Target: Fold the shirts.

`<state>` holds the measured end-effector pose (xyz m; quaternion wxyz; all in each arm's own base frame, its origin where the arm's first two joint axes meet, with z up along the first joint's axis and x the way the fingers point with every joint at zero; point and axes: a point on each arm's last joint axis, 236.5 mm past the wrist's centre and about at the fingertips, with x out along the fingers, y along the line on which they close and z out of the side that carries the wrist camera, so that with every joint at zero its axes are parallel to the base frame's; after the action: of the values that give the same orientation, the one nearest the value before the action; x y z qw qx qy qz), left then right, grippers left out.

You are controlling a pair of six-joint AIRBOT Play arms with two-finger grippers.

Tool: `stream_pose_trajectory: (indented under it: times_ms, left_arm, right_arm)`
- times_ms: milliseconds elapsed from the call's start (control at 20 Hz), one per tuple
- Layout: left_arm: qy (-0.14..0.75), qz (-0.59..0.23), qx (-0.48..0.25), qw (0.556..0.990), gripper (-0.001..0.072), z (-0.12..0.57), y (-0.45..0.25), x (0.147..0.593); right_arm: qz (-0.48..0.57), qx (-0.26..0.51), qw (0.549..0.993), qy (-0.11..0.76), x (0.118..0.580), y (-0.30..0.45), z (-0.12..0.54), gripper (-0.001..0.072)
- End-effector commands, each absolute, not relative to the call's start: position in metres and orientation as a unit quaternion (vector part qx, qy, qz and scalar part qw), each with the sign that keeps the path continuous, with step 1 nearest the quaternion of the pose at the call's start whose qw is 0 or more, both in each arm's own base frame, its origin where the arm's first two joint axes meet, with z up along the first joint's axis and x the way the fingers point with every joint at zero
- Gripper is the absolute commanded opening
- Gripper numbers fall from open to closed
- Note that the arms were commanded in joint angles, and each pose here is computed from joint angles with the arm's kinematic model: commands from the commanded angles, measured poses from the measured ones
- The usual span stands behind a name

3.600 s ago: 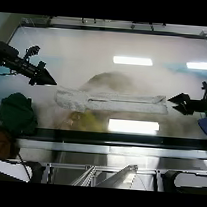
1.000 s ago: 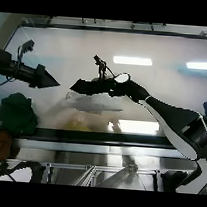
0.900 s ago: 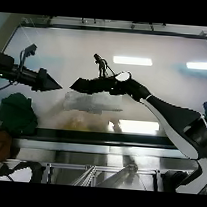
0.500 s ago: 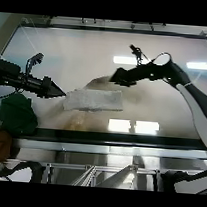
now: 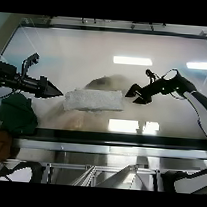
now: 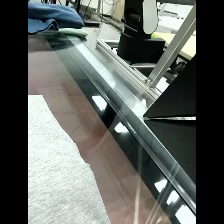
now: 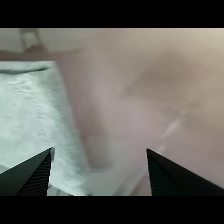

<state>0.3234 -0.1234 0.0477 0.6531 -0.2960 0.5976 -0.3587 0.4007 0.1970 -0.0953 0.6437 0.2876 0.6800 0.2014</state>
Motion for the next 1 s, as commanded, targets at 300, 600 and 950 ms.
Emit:
stream_pose_trajectory:
  times_ms: [300,600,950]
  left_arm:
    - [0.604,-0.368,-0.297,0.642,0.0027,0.051,-0.125,0.316]
    - [0.614,-0.38,-0.296,0.626,0.0026,0.054,-0.127,0.306]
    - [0.614,-0.381,-0.296,0.625,0.0026,0.054,-0.127,0.306]
  right_arm:
    - [0.32,0.409,0.587,0.621,0.401,0.312,-0.08,0.0297]
    - [0.398,0.475,0.628,0.47,0.451,0.27,0.057,0.0016]
    - [0.109,0.496,0.809,0.296,0.448,-0.065,0.179,0.0016]
